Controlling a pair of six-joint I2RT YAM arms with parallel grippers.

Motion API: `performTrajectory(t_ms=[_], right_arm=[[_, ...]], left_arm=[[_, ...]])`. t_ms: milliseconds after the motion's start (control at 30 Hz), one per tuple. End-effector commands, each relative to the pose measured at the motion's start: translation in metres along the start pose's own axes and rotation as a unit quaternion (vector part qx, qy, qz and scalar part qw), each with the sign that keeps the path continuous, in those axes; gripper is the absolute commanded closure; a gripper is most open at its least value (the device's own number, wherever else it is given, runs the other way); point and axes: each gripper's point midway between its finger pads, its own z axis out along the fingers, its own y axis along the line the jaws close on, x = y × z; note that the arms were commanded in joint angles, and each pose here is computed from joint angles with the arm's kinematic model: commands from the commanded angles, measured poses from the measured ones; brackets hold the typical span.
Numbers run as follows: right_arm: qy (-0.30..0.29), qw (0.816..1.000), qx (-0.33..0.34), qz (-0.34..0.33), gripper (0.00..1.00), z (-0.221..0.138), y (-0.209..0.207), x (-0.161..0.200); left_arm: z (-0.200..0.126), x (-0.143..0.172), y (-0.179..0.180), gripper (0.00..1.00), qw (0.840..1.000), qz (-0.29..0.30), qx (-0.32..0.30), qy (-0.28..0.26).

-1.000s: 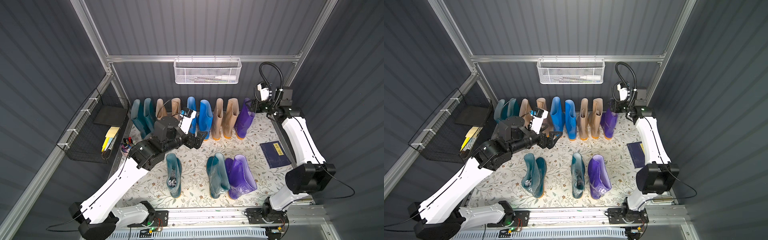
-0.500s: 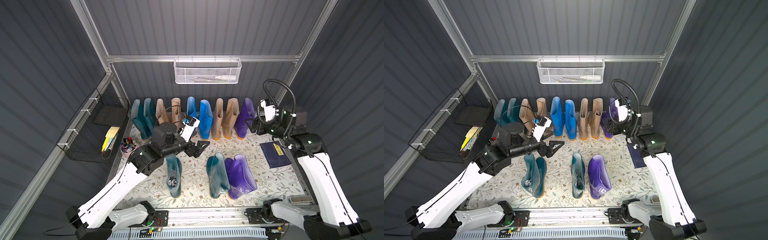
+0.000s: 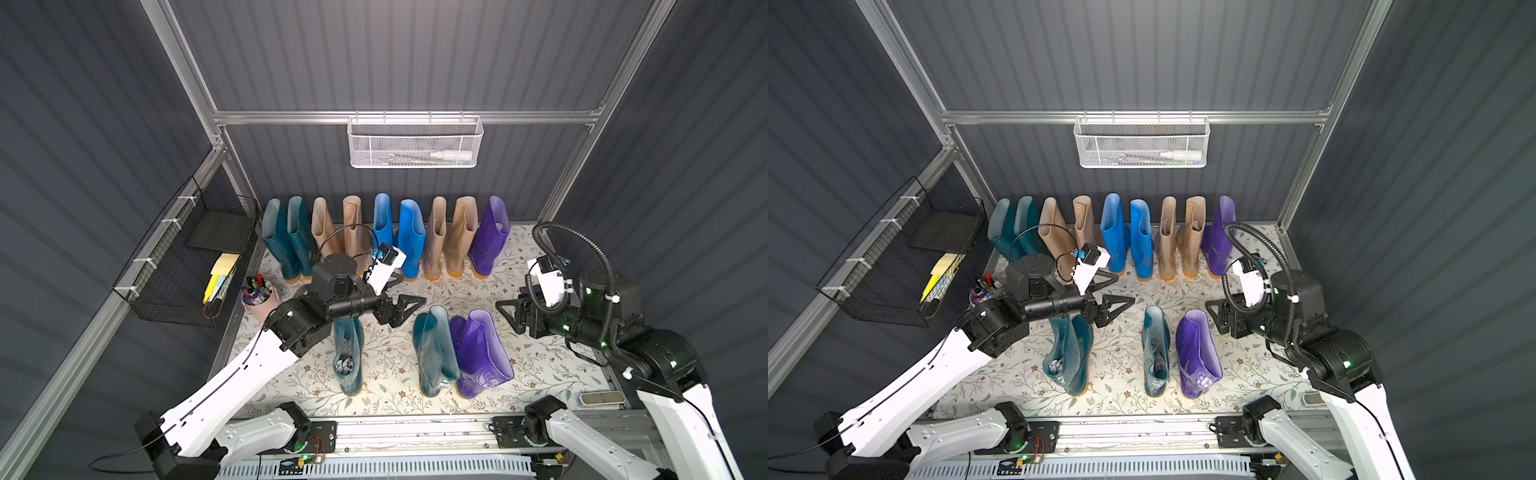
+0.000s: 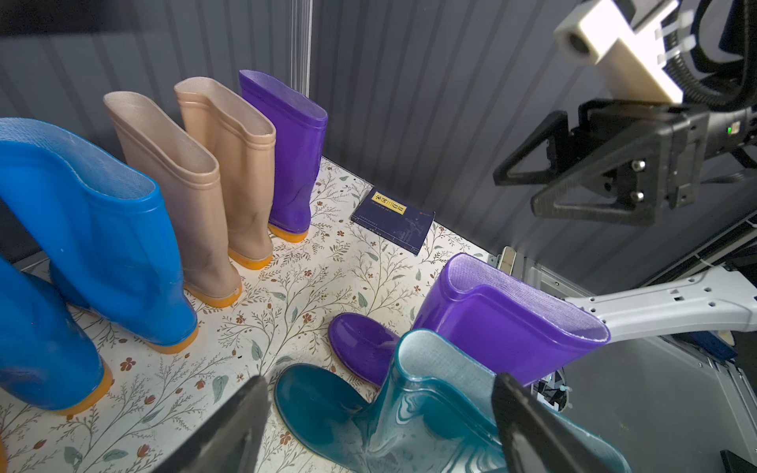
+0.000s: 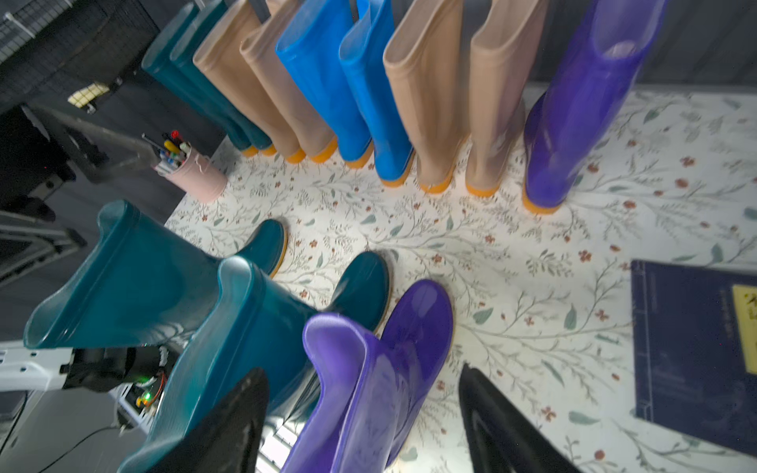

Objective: Match and arrange rain boots in pairs
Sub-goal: Pick up the rain boot at the center of the board.

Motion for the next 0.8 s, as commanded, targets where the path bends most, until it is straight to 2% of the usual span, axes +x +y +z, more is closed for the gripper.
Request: performTrajectory(t_ms=[0, 200, 433, 767], right_arm=[[0.052, 0.998, 0.002, 0.036, 0.24, 0.003, -0.001, 0.03], [0.092, 0.994, -0.014, 0.054, 0.24, 0.015, 0.007, 0.054], [0.127, 0.991, -0.029, 0.02, 0.24, 0.034, 0.023, 0.074], [0.173, 0.984, 0.033, 0.006, 0.26, 0.059, 0.01, 0.094]], left_arm=[[-0.005, -0.006, -0.006, 0.13, 1.0, 0.003, 0.009, -0.019], [-0.002, -0.003, -0.004, 0.13, 1.0, -0.002, 0.007, -0.017], [0.001, 0.003, 0.0, 0.13, 1.0, -0.008, 0.002, -0.006], [0.0, 0.003, -0.001, 0.13, 1.0, -0.01, 0.001, -0.001]])
